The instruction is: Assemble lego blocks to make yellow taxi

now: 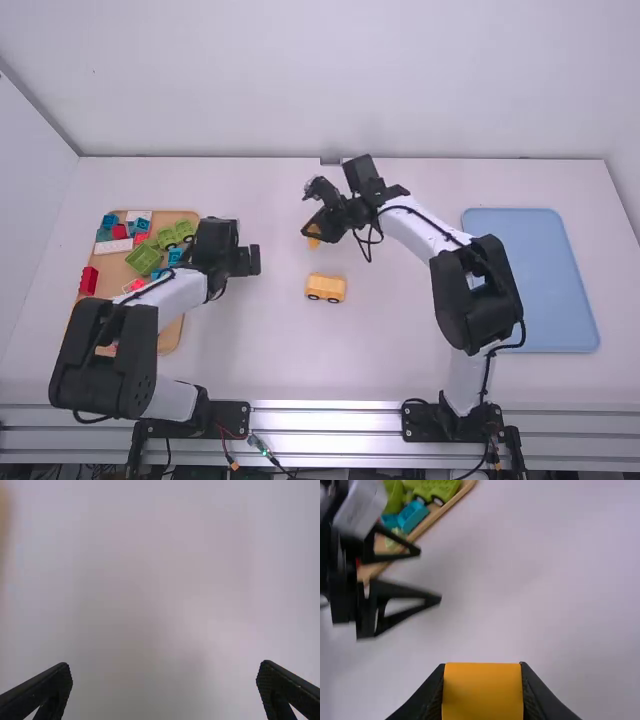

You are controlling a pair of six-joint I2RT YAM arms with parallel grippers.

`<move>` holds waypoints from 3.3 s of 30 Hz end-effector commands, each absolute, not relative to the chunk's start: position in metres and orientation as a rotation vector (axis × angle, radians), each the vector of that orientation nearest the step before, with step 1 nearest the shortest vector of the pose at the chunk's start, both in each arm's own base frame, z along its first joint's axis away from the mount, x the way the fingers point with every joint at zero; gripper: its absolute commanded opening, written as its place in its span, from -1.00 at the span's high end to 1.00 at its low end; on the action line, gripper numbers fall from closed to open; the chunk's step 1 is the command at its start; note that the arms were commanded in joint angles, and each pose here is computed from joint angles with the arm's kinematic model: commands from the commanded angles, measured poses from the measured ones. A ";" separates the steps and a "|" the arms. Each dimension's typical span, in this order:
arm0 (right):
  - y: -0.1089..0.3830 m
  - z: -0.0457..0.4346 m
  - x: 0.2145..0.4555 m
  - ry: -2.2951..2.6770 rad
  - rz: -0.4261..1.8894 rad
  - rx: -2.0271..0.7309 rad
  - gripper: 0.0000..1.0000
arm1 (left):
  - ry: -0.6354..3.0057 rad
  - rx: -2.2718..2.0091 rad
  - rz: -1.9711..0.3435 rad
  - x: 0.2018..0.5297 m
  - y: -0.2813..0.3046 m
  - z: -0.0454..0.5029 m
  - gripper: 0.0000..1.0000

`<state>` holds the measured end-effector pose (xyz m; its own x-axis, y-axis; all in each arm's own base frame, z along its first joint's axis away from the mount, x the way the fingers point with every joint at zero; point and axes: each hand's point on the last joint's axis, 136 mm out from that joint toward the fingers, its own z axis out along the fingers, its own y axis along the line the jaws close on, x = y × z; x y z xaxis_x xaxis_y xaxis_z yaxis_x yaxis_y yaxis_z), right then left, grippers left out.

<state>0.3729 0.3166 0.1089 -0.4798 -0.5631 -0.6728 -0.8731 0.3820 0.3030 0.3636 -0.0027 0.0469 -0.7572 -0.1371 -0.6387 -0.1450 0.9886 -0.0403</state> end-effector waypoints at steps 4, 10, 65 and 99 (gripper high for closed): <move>0.346 0.091 0.360 2.083 0.562 -1.570 1.00 | 2.098 -0.547 0.215 0.358 0.076 0.145 -0.98; 0.374 0.054 0.331 2.092 0.378 -1.851 1.00 | 1.911 -0.666 0.154 0.318 0.107 0.191 -0.98; 0.273 0.103 0.338 1.969 0.522 -1.537 -0.98 | 1.594 1.339 -0.671 0.325 -0.089 0.087 -1.00; 0.214 0.079 0.307 1.661 0.961 -1.287 -0.98 | 1.540 1.588 -0.785 0.308 -0.136 -0.022 0.13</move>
